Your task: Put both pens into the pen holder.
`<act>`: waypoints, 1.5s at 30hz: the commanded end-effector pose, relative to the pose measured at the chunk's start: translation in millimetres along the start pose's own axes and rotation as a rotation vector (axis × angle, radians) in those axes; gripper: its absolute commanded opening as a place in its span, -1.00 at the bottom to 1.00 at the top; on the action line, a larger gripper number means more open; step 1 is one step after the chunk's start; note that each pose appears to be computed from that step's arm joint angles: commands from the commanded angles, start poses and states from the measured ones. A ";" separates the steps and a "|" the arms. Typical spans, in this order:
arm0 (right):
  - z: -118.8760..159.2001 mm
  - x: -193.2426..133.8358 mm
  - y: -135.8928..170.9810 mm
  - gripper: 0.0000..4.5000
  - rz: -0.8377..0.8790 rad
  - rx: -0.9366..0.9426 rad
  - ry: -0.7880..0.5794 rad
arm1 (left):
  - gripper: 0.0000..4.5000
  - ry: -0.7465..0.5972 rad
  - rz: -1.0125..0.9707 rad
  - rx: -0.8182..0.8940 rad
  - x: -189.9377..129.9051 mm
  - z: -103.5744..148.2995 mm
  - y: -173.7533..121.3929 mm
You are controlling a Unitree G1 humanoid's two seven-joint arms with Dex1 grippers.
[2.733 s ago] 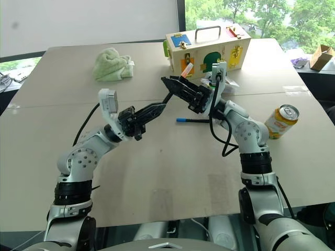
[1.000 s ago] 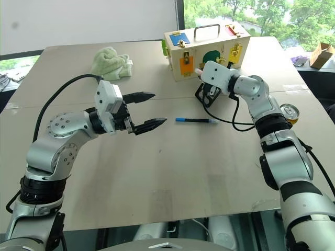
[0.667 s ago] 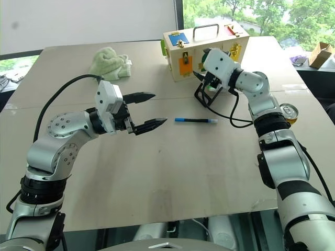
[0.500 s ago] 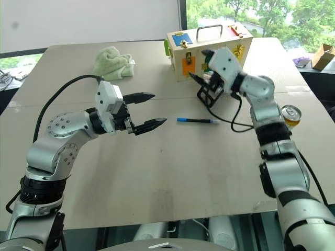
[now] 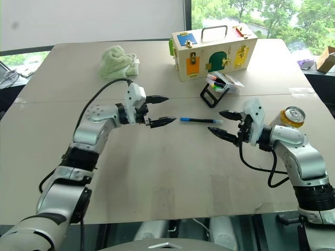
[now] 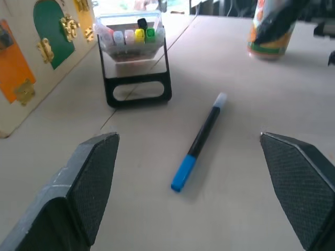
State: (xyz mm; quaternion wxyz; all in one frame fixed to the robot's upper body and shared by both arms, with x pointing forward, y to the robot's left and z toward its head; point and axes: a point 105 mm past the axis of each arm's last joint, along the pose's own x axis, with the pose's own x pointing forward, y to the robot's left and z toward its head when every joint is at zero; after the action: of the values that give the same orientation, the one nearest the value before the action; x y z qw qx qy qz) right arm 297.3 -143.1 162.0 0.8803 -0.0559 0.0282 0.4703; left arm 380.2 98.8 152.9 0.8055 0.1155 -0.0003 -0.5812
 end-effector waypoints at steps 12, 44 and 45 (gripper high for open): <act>-26.4 -52.4 21.1 0.67 -0.179 0.025 0.166 | 0.76 0.272 -0.102 0.177 57.1 -42.2 -9.5; 23.1 9.0 13.6 0.67 -0.105 0.223 -0.229 | -0.98 -0.457 -0.070 -0.301 31.0 38.5 -39.2; 28.8 14.6 11.4 0.67 -0.099 0.254 -0.272 | -0.98 -0.460 -0.081 -0.322 27.4 39.8 -47.9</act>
State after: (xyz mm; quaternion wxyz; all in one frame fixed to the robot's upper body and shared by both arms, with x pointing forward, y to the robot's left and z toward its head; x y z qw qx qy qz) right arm 292.8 -126.2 174.5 0.9044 0.0969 -0.0073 0.4156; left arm 352.7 53.9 157.1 0.7858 -0.1374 -0.0663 -0.5994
